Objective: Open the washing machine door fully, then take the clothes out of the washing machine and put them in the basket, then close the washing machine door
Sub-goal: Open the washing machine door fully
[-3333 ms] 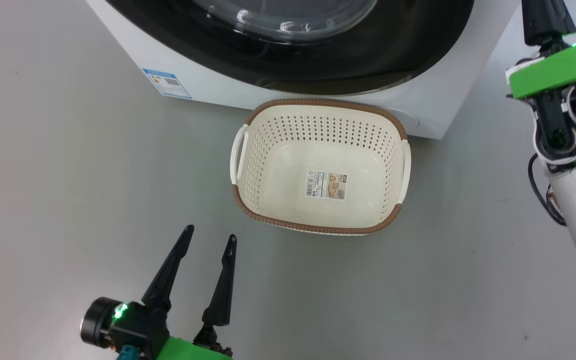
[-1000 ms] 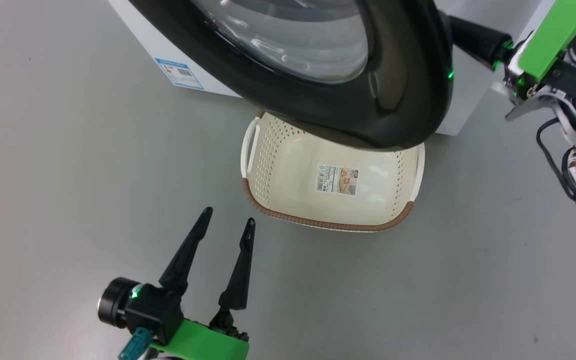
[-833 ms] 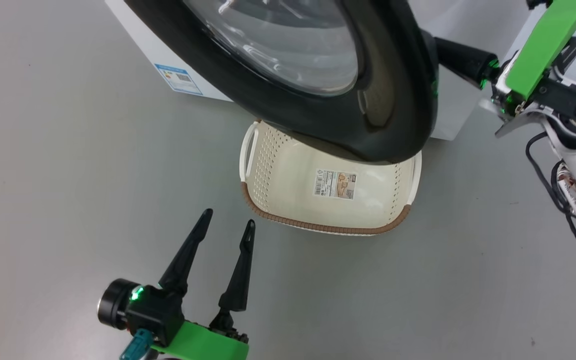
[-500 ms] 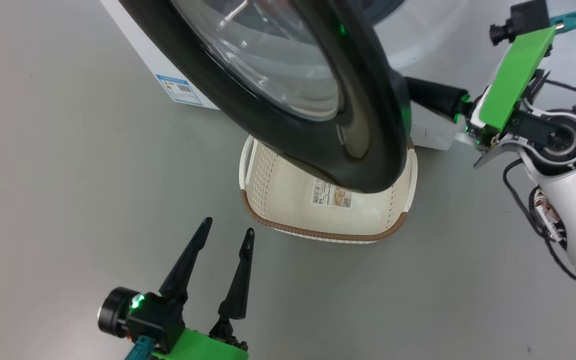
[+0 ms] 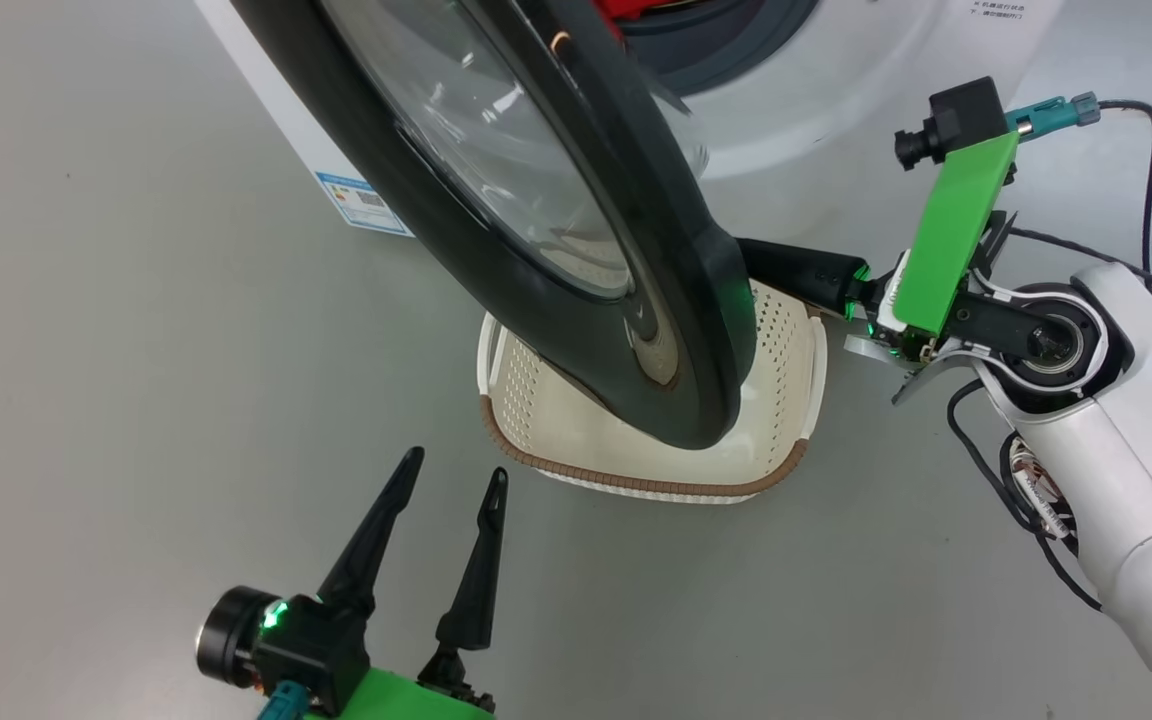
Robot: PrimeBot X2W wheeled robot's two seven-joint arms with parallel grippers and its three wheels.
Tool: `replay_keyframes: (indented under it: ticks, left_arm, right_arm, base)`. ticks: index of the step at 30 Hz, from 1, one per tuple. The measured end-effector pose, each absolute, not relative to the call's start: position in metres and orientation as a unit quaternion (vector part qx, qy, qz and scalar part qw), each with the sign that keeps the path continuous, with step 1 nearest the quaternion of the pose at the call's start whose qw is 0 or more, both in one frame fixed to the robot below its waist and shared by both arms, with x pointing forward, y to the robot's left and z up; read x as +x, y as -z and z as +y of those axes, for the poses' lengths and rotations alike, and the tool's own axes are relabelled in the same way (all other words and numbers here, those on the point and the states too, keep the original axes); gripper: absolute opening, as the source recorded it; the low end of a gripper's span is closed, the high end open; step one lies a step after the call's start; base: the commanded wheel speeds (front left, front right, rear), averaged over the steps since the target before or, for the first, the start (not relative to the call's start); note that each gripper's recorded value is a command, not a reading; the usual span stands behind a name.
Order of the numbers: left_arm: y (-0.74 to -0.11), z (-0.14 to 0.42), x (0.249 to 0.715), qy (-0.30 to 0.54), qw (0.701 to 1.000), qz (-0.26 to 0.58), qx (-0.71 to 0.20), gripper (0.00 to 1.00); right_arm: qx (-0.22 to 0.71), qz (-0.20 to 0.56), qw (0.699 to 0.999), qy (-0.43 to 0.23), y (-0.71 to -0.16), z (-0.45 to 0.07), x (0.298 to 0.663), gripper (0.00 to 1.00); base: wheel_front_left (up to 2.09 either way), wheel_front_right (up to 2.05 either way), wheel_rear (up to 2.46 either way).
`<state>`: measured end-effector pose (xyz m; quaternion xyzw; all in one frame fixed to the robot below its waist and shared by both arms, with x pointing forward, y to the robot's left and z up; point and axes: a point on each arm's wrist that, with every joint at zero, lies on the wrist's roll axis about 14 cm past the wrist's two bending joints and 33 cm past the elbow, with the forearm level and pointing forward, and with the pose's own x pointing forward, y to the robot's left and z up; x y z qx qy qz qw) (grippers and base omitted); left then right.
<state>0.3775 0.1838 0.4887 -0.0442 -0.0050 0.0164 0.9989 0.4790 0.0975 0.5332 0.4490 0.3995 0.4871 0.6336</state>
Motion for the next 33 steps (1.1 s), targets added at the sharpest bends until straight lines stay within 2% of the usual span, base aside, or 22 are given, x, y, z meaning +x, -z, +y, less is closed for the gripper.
replay_keyframes:
  ticks: [7, 13, 15, 17, 21, 22, 24, 26, 33]
  left_arm:
    - [-0.49, 0.184, 0.377, -0.017, 0.999, -0.007, -0.045, 1.0]
    - [-0.49, 0.183, 0.378, -0.014, 0.999, -0.007, -0.041, 1.0]
    - [-0.489, 0.182, 0.378, -0.013, 0.999, -0.007, -0.042, 1.0]
    - [-0.49, 0.182, 0.379, -0.011, 0.999, -0.007, -0.042, 1.0]
    - [-0.491, 0.181, 0.38, -0.007, 0.999, -0.01, -0.039, 1.0]
    - [-0.492, 0.181, 0.38, -0.007, 0.999, -0.011, -0.038, 1.0]
    - [-0.493, 0.181, 0.38, -0.006, 0.999, -0.013, -0.036, 1.0]
    - [-0.494, 0.18, 0.381, -0.005, 0.999, -0.016, -0.036, 1.0]
    - [-0.491, 0.177, 0.378, 0.002, 0.999, -0.011, -0.039, 1.0]
  right_arm:
    - [0.452, 0.395, 0.632, -0.49, -0.538, 0.099, 0.477, 0.0]
    - [0.454, 0.379, 0.649, -0.479, -0.539, 0.094, 0.485, 0.0]
    - [0.458, 0.373, 0.654, -0.473, -0.54, 0.091, 0.489, 0.11]
    - [0.463, 0.365, 0.661, -0.465, -0.541, 0.085, 0.494, 0.28]
    - [0.47, 0.362, 0.67, -0.446, -0.534, 0.075, 0.495, 0.46]
    - [0.471, 0.365, 0.672, -0.44, -0.529, 0.071, 0.493, 0.54]
    - [0.479, 0.365, 0.676, -0.425, -0.523, 0.063, 0.492, 0.79]
    - [0.484, 0.363, 0.681, -0.413, -0.518, 0.055, 0.491, 0.98]
    - [0.48, 0.362, 0.713, -0.362, -0.494, 0.024, 0.482, 1.0]
  base:
    - [0.0, 0.0, 0.0]
    - [0.0, 0.0, 0.0]
    - [0.0, 0.0, 0.0]
    - [0.0, 0.0, 0.0]
    - [0.0, 0.0, 0.0]
    - [0.0, 0.0, 0.0]
    - [0.0, 0.0, 0.0]
    - [0.0, 0.0, 0.0]
    - [0.0, 0.0, 0.0]
